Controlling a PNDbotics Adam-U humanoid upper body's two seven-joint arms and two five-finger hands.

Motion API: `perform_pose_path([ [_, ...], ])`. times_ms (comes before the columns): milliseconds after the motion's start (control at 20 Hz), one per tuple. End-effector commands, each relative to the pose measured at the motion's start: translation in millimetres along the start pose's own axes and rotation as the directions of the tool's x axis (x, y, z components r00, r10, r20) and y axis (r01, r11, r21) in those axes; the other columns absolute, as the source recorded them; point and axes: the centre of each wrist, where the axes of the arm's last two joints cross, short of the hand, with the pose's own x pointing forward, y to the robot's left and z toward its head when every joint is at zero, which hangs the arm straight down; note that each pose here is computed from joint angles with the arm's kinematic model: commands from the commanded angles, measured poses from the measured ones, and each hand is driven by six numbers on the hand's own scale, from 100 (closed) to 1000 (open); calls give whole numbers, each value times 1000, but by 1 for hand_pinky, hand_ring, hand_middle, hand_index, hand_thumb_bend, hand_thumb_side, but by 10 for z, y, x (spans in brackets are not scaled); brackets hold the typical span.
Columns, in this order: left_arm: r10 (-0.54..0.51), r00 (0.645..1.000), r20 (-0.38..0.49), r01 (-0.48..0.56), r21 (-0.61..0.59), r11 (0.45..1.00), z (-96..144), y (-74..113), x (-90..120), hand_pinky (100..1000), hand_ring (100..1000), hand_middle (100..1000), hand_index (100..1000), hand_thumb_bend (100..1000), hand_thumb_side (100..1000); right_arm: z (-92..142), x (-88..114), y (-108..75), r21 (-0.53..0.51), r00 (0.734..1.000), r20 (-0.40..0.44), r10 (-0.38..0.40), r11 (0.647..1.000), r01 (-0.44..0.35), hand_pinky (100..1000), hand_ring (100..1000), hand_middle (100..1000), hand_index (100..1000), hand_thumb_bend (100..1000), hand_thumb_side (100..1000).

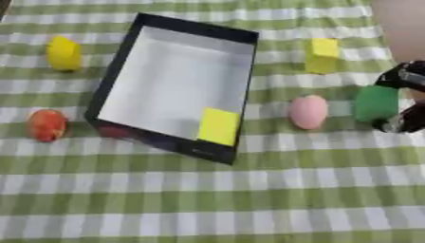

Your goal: Pick up objects on the table and place them in the box.

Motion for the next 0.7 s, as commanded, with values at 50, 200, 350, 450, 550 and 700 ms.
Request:
perform_pose_path([
  [50, -3, 999, 39, 3, -1, 1000, -35, 27, 103, 774, 746, 743, 897, 775, 672, 113, 127, -192, -84, 999, 39, 17, 996, -13, 794, 623, 357, 482, 330, 100],
  [200, -5, 999, 41, 5, 1, 1000, -33, 33, 105, 775, 746, 743, 897, 773, 673, 218, 290, -326, -140, 996, 79, 35, 990, -23, 787, 611, 334, 464, 319, 100],
  [350, -8, 999, 41, 8, -1, 1000, -28, 38, 102, 775, 746, 743, 897, 772, 673, 322, 469, -488, -201, 990, 131, 59, 979, -32, 787, 610, 337, 469, 330, 100],
  [450, -9, 999, 41, 9, 0, 1000, -27, 43, 103, 775, 745, 742, 896, 773, 672, 349, 536, -596, -231, 982, 173, 78, 972, -37, 791, 613, 342, 477, 333, 100],
  [550, -10, 999, 41, 11, -10, 1000, -25, 29, 105, 774, 745, 742, 896, 774, 671, 364, 601, -705, -260, 970, 223, 98, 965, -38, 792, 613, 344, 480, 333, 100],
  [700, -14, 999, 41, 15, -26, 1000, -19, 8, 110, 774, 745, 743, 896, 772, 671, 371, 712, -841, -289, 943, 308, 123, 957, -31, 792, 614, 351, 486, 339, 100],
])
